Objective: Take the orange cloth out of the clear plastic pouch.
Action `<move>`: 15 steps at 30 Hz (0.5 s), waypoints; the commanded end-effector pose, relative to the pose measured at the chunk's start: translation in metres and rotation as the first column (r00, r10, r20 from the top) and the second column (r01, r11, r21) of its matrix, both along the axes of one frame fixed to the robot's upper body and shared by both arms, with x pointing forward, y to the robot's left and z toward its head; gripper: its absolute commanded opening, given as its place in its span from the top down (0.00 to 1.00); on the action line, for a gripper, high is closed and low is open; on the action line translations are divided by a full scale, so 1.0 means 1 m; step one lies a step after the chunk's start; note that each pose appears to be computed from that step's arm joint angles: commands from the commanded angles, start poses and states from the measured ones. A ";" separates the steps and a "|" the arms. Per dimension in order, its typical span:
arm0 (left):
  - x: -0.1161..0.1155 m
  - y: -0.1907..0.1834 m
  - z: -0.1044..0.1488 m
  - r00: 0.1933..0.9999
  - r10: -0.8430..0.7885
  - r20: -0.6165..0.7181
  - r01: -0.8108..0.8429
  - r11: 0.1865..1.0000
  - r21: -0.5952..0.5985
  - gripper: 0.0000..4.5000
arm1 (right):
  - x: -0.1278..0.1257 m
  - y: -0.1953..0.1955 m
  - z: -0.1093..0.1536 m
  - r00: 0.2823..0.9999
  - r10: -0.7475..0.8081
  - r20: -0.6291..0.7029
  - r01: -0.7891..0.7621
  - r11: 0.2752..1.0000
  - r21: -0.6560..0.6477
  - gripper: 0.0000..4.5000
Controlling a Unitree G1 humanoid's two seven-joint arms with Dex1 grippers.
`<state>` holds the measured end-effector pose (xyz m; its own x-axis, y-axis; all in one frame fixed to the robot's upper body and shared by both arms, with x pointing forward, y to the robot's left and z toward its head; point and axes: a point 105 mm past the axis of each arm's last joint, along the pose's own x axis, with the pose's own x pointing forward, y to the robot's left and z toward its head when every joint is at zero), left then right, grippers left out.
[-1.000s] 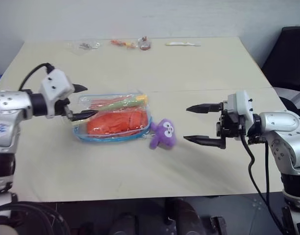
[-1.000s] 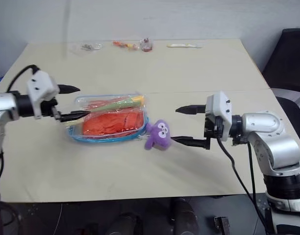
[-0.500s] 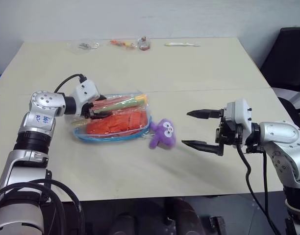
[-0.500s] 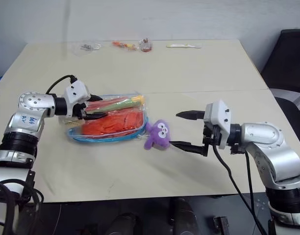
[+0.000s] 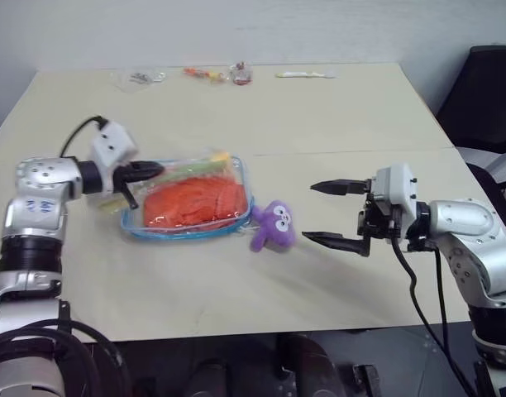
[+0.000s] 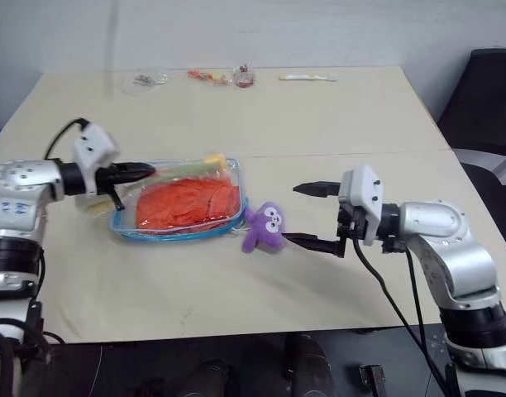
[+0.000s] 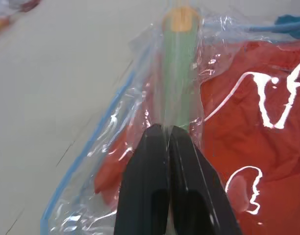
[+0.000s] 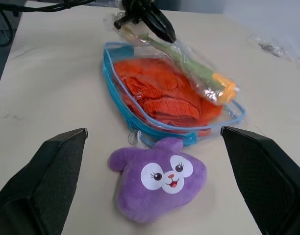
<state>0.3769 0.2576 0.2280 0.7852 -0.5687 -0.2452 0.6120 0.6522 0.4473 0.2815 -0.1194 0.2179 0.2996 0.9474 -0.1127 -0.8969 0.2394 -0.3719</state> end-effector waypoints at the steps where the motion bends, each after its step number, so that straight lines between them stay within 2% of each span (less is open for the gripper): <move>1: -0.025 0.049 0.048 0.965 0.215 0.152 -0.206 0.976 -0.076 0.98 | -0.001 0.009 0.011 0.998 0.058 0.039 -0.059 0.998 0.023 0.00; 3: -0.042 0.078 0.049 0.925 0.346 0.156 -0.336 0.938 -0.088 0.98 | -0.001 0.014 0.012 0.996 0.084 0.037 -0.085 0.996 0.025 0.00; 6: -0.073 0.121 0.039 0.827 0.543 0.143 -0.538 0.840 -0.076 0.98 | 0.000 0.021 0.012 0.991 0.127 0.036 -0.128 0.992 0.023 0.00; 9: -0.108 0.154 0.018 0.711 0.695 0.106 -0.692 0.719 -0.067 0.98 | 0.002 0.029 0.011 0.985 0.173 0.028 -0.173 0.985 0.026 0.00; 12: -0.131 0.166 0.001 0.642 0.761 0.087 -0.761 0.647 -0.045 0.98 | 0.004 0.035 0.010 0.978 0.209 0.022 -0.210 0.978 0.023 0.00; 15: -0.141 0.168 -0.007 0.609 0.789 0.083 -0.789 0.613 -0.037 0.98 | 0.005 0.039 0.011 0.970 0.241 0.023 -0.241 0.970 0.017 0.00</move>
